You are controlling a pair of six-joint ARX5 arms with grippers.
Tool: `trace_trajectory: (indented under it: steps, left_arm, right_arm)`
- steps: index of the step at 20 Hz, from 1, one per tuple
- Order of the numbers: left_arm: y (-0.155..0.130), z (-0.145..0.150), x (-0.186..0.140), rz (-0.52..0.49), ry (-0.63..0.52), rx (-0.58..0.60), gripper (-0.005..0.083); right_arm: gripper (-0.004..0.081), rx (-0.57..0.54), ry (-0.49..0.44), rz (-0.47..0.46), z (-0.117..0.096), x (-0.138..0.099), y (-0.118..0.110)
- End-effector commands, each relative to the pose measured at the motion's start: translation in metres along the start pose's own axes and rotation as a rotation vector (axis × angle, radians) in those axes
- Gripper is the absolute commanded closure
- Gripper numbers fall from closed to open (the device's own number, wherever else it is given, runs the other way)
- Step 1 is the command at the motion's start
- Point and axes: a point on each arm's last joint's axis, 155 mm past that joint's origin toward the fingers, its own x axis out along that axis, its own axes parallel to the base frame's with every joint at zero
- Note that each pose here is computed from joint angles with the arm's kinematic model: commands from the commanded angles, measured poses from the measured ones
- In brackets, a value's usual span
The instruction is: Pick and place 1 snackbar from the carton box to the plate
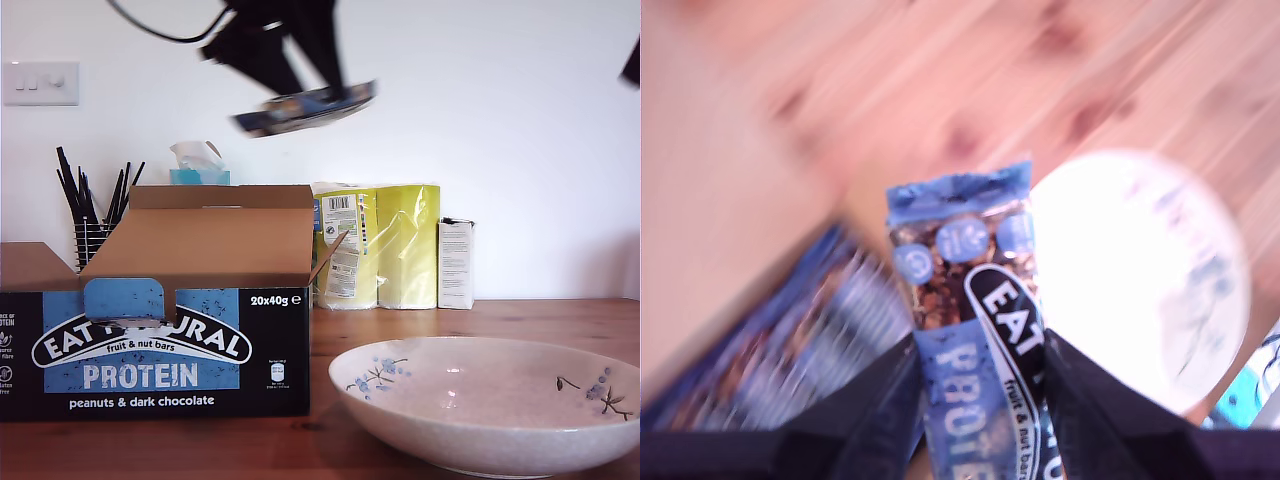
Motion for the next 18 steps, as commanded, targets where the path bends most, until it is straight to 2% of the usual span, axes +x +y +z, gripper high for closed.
trace_trajectory:
  steps: [1,3,6,8,11,18]
  left_arm:
    - [-0.019,0.017,0.008,-0.03,-0.064,0.042,0.0523]
    - [-0.039,0.032,0.016,-0.059,-0.121,0.088,0.0524]
    - [-0.059,0.031,0.046,-0.09,-0.11,0.122,0.0524]
    - [-0.066,0.02,0.074,-0.103,-0.065,0.131,0.0524]
    - [-0.072,-0.001,0.117,-0.113,0.013,0.138,0.0524]
    - [-0.084,-0.056,0.182,-0.129,0.179,0.149,0.0524]
  right_arm:
    - [0.0783,-0.003,-0.04,-0.006,0.003,-0.014,0.001]
    - [0.0783,-0.006,-0.085,-0.009,0.004,-0.027,0.003]
    - [0.0783,0.011,-0.135,-0.012,0.007,-0.038,0.004]
    - [0.0783,0.013,-0.123,-0.011,0.003,-0.039,0.005]
    - [0.0783,0.02,-0.057,-0.006,-0.014,-0.038,0.006]
    - [0.0783,0.021,-0.048,-0.006,-0.016,-0.038,0.006]
